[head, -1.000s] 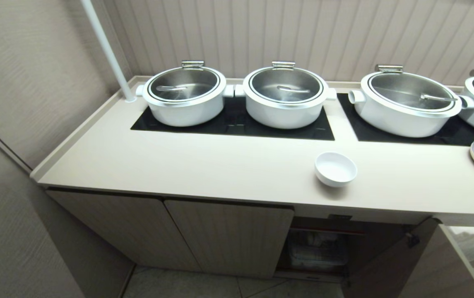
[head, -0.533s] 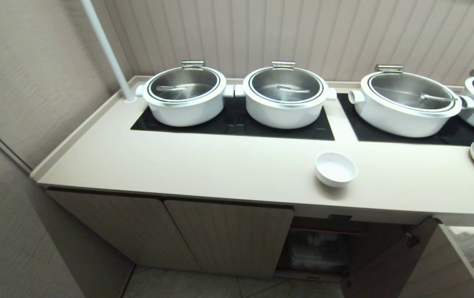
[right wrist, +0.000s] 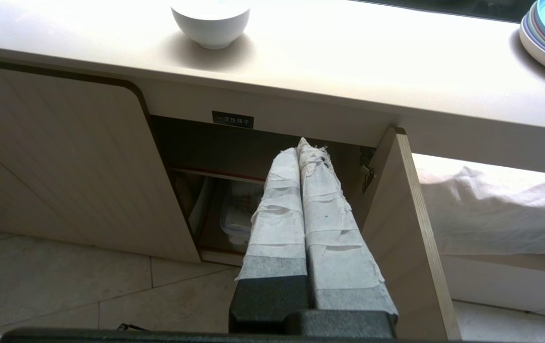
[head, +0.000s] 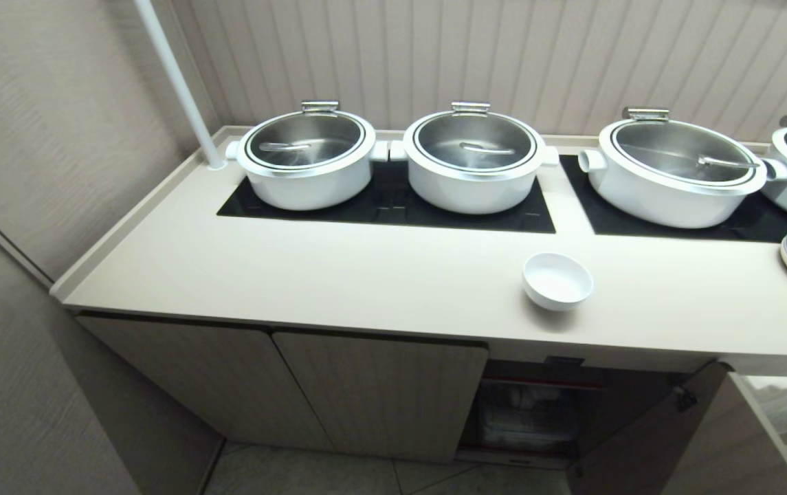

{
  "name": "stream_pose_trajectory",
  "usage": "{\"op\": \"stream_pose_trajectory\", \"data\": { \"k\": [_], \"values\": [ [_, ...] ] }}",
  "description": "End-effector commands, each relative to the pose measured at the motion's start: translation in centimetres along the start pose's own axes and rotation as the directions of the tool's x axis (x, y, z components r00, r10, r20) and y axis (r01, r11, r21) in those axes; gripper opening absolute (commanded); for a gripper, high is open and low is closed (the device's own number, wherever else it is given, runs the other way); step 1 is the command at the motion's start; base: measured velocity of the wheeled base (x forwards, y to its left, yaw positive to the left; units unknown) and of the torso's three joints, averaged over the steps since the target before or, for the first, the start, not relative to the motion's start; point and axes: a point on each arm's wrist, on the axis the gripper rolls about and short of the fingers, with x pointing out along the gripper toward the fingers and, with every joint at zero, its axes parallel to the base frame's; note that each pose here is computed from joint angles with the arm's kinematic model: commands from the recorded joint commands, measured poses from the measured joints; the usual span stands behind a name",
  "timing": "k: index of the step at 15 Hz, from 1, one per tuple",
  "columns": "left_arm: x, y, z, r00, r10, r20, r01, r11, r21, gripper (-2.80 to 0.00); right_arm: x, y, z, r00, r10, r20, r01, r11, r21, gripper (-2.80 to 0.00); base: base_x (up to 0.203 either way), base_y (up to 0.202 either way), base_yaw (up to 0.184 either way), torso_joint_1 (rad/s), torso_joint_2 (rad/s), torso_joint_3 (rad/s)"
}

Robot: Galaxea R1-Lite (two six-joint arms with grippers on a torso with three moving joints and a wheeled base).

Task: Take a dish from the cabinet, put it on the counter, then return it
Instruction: Pick up the bowl from the table

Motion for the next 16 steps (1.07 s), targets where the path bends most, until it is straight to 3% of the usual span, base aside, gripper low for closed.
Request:
{"op": "stream_pose_trajectory", "data": {
  "k": [1,6,9,16],
  "values": [
    [0.0,0.0,0.0,1.0,0.002,0.002,-0.002,1.0,-0.001,-2.8,0.0,0.0,0.0,1.0,0.001,-0.001,-0.001,1.0,0.0,-2.8,0.0,0.0,0.0,0.0,0.0,0.0],
    [0.0,0.0,0.0,1.0,0.002,0.002,-0.002,1.0,-0.001,-2.8,0.0,0.0,0.0,1.0,0.003,-0.006,-0.002,1.0,0.026,-2.8,0.0,0.0,0.0,0.0,0.0,0.0],
    [0.0,0.0,0.0,1.0,0.001,0.0,-0.001,1.0,-0.001,-2.8,0.5,0.0,0.5,0.999,0.006,-0.053,-0.005,1.0,0.014,-2.8,0.0,0.0,0.0,0.0,0.0,0.0],
    [0.0,0.0,0.0,1.0,0.0,0.001,0.0,1.0,-0.001,-2.8,2.7,-0.6,6.6,0.989,0.049,-0.137,-0.048,0.999,0.013,-2.8,0.0,0.0,0.0,0.0,0.0,0.0]
  ]
}}
